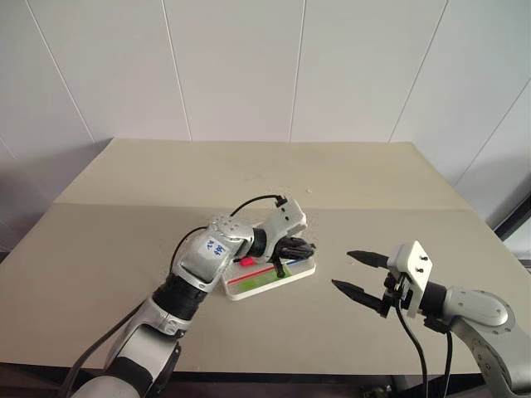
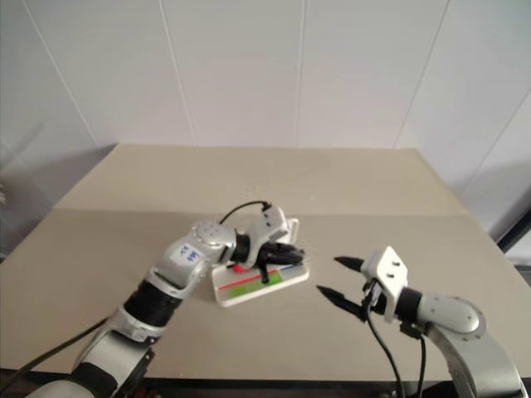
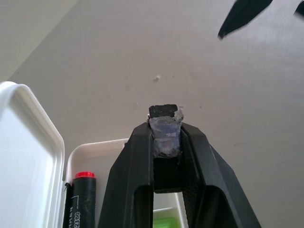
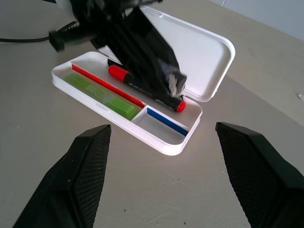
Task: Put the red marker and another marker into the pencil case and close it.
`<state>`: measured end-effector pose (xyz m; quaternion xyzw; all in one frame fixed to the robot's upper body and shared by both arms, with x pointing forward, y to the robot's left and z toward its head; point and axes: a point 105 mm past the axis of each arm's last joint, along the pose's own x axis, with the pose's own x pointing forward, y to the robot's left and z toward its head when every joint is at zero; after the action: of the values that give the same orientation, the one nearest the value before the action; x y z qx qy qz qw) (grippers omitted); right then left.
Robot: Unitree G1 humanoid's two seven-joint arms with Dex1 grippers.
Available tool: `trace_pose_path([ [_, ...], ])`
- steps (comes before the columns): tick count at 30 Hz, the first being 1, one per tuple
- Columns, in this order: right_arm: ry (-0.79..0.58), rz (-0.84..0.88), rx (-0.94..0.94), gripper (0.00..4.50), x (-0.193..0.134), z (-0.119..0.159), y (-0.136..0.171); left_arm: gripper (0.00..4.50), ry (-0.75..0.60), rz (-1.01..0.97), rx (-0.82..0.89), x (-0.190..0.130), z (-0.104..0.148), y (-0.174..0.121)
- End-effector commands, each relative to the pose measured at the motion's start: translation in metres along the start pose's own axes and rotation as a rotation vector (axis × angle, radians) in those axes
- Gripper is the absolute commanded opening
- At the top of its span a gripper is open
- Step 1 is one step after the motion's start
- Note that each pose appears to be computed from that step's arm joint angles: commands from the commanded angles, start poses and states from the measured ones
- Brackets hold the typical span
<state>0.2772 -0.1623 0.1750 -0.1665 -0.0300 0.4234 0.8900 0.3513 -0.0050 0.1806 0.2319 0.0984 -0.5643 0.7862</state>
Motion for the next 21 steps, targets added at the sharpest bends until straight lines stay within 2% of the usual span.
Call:
trace_pose_path([
  [1, -0.036, -0.015, -0.040, 4.50, -0.003, 0.013, -0.002, 0.40, 0.008, 0.013, 0.070, 0.005, 0.004, 0.002],
  [10, -0.032, -0.039, -0.038, 4.50, -0.007, 0.012, 0.000, 0.40, 0.039, -0.013, 0.130, 0.024, -0.006, 0.002],
  [21, -0.027, -0.056, -0.036, 4.50, -0.011, 0.012, 0.002, 0.40, 0.076, 0.015, 0.158, 0.028, -0.014, 0.011],
])
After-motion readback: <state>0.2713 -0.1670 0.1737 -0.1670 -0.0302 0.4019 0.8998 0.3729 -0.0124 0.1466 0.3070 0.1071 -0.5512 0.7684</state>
